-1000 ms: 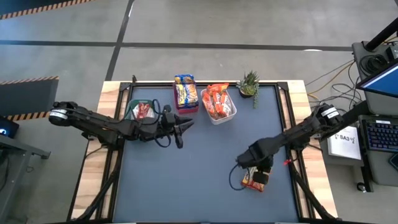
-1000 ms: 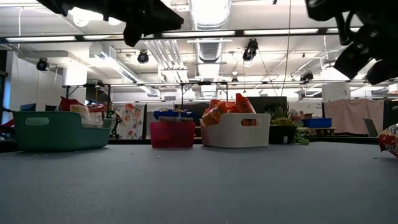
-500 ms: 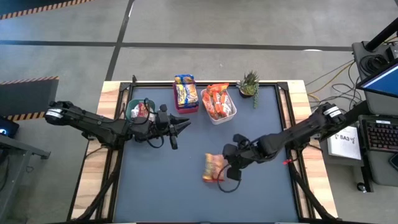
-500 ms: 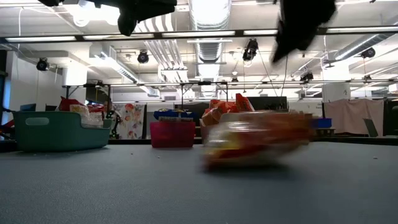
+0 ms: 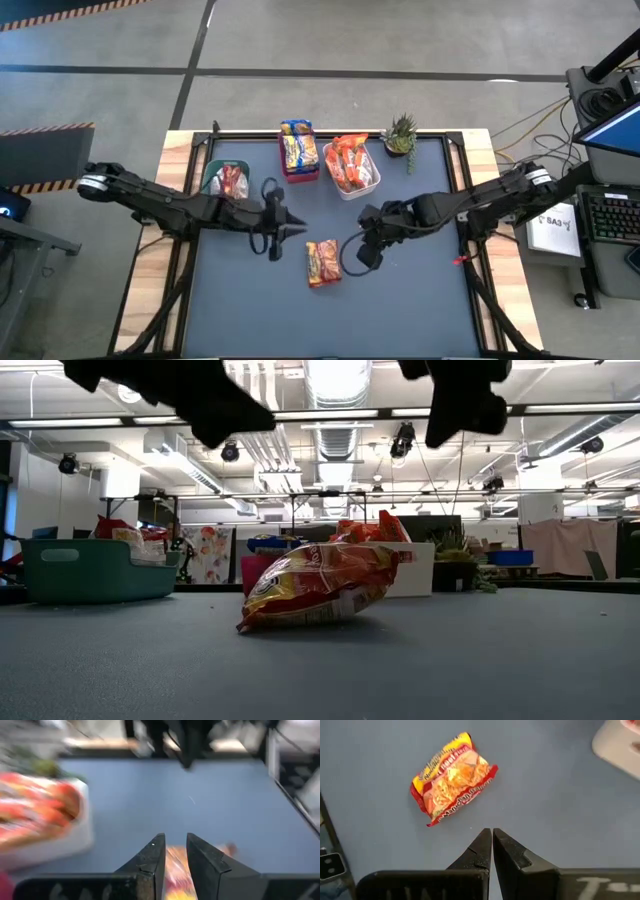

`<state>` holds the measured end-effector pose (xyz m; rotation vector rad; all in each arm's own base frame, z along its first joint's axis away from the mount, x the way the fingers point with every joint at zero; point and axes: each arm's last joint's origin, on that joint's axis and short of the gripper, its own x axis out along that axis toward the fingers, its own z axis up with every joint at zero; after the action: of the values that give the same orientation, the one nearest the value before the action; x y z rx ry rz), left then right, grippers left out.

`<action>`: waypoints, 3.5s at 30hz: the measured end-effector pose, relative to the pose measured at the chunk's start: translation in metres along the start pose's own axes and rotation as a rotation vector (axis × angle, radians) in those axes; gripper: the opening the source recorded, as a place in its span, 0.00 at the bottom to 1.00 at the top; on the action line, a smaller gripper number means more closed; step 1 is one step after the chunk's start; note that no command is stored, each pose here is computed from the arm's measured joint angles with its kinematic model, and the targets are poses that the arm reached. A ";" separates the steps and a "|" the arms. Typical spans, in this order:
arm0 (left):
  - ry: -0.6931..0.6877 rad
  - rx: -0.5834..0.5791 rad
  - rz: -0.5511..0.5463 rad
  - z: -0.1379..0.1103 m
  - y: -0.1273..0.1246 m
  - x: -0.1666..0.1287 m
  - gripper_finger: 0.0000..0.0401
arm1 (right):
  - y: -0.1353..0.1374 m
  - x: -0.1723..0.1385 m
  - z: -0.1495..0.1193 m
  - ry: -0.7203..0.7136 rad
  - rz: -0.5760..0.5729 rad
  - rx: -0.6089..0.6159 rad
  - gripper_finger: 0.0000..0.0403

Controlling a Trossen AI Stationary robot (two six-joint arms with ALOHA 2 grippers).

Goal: Sort Maruchan noodles
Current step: Put the red noodle pack into the green bin

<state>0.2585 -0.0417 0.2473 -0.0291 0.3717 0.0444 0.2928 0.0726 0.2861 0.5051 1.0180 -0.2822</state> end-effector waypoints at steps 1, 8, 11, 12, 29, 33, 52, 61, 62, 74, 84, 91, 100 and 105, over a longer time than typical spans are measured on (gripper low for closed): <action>0.035 0.011 -0.033 -0.004 -0.001 0.003 0.15 | 0.000 0.004 -0.001 0.011 0.000 0.012 0.02; 0.235 0.055 -0.076 -0.035 -0.005 0.026 0.15 | -0.004 0.033 0.003 0.045 0.104 0.135 0.13; 0.295 0.098 -0.085 -0.043 -0.006 0.033 0.15 | -0.005 0.050 0.005 0.060 0.146 0.170 0.25; 0.306 0.105 -0.098 -0.042 -0.007 0.036 0.15 | -0.006 0.056 0.006 0.068 0.153 0.181 0.29; 0.608 0.126 -0.240 -0.067 -0.023 0.090 0.09 | -0.012 0.130 0.011 0.056 0.219 0.178 0.78; 0.627 0.139 -0.243 -0.068 -0.026 0.102 0.09 | -0.020 0.135 0.013 0.025 0.236 0.191 0.79; 0.663 0.105 -0.229 -0.070 -0.027 0.108 0.09 | -0.028 0.145 0.007 -0.043 0.356 0.167 0.55; 0.668 0.104 -0.229 -0.071 -0.027 0.107 0.09 | -0.030 0.146 0.009 -0.052 0.348 0.147 0.31; 0.669 0.105 -0.228 -0.071 -0.027 0.107 0.09 | -0.031 0.146 0.009 -0.053 0.347 0.146 0.28; 0.693 0.106 -0.218 -0.069 -0.025 0.102 0.09 | -0.030 0.145 0.011 -0.066 0.354 0.136 0.12; 0.673 0.116 -0.084 -0.049 -0.021 0.079 0.09 | -0.027 0.138 0.015 -0.116 0.388 0.085 0.06; 0.644 0.109 0.011 -0.038 -0.024 0.064 0.09 | -0.026 0.136 0.017 -0.141 0.397 0.077 0.02; 0.578 0.137 0.145 -0.021 -0.041 0.024 0.09 | -0.021 0.129 0.029 -0.292 0.444 0.005 0.02; 0.544 0.136 0.224 -0.020 -0.049 0.002 0.09 | -0.022 0.127 0.035 -0.388 0.396 -0.044 0.02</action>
<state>0.2554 -0.0910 0.2289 0.1379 0.9198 0.2355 0.3727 0.0364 0.1850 0.5733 0.5310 -0.0006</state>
